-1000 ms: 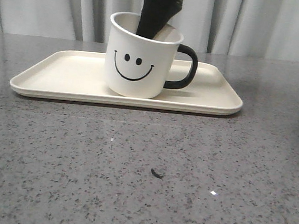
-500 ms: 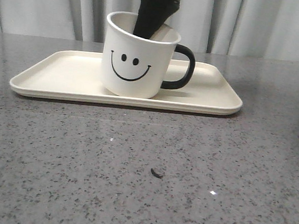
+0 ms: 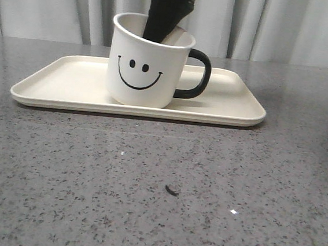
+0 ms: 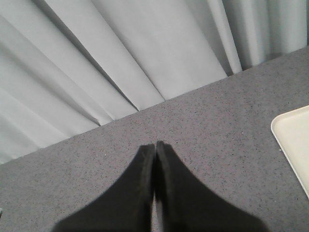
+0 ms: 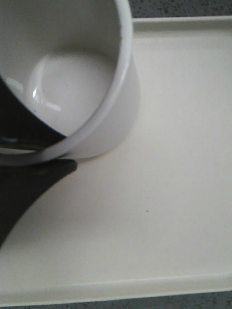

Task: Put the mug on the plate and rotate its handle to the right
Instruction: 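Lower the turned mug onto the tray and release with the right gripper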

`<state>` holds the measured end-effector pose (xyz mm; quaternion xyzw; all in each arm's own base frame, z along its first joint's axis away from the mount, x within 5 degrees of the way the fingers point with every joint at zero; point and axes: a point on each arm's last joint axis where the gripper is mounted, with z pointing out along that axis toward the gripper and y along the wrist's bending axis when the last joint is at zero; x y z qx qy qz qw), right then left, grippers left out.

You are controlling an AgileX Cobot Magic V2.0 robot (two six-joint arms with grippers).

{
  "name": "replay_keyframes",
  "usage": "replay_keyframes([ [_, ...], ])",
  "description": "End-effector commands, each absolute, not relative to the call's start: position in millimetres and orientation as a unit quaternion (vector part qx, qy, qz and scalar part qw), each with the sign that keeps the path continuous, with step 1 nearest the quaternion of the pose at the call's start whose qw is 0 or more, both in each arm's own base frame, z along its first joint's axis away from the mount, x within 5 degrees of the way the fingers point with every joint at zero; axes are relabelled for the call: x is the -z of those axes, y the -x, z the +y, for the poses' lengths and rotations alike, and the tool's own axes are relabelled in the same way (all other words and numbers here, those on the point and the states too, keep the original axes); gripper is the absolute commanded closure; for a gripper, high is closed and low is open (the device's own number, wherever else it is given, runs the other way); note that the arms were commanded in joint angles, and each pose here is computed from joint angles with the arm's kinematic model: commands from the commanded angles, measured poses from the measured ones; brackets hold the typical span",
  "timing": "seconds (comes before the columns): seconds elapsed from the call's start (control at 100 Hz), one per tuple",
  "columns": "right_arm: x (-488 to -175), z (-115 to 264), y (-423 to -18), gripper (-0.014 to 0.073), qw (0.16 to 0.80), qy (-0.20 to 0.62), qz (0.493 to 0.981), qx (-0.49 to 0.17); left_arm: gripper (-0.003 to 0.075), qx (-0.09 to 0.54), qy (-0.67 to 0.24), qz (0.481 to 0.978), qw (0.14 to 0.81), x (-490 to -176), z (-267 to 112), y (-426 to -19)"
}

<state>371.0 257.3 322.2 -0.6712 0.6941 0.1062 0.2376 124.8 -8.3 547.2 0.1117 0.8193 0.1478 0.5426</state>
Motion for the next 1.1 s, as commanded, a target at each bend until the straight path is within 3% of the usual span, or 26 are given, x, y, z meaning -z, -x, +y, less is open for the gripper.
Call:
replay_keyframes([
  [0.0, -352.9, 250.2, -352.0, 0.0524, 0.239, 0.683, 0.679, -0.120, 0.0739, -0.151, -0.107, 0.804, 0.565, -554.7, -6.2, -121.8],
  [0.37, -353.6, 250.6, -351.8, 0.0520, 0.241, 0.683, 0.679, -0.122, 0.0739, -0.151, -0.107, 0.804, 0.565, -554.7, -6.2, -121.8],
  [0.59, -354.0, 251.6, -351.1, 0.0417, 0.242, 0.681, 0.678, -0.129, 0.0739, -0.151, -0.107, 0.804, 0.565, -554.7, -6.2, -121.8],
  [1.09, -356.2, 255.0, -348.6, 0.0417, 0.248, 0.678, 0.675, -0.151, 0.0739, -0.151, -0.107, 0.804, 0.565, -554.7, -6.2, -121.8],
])
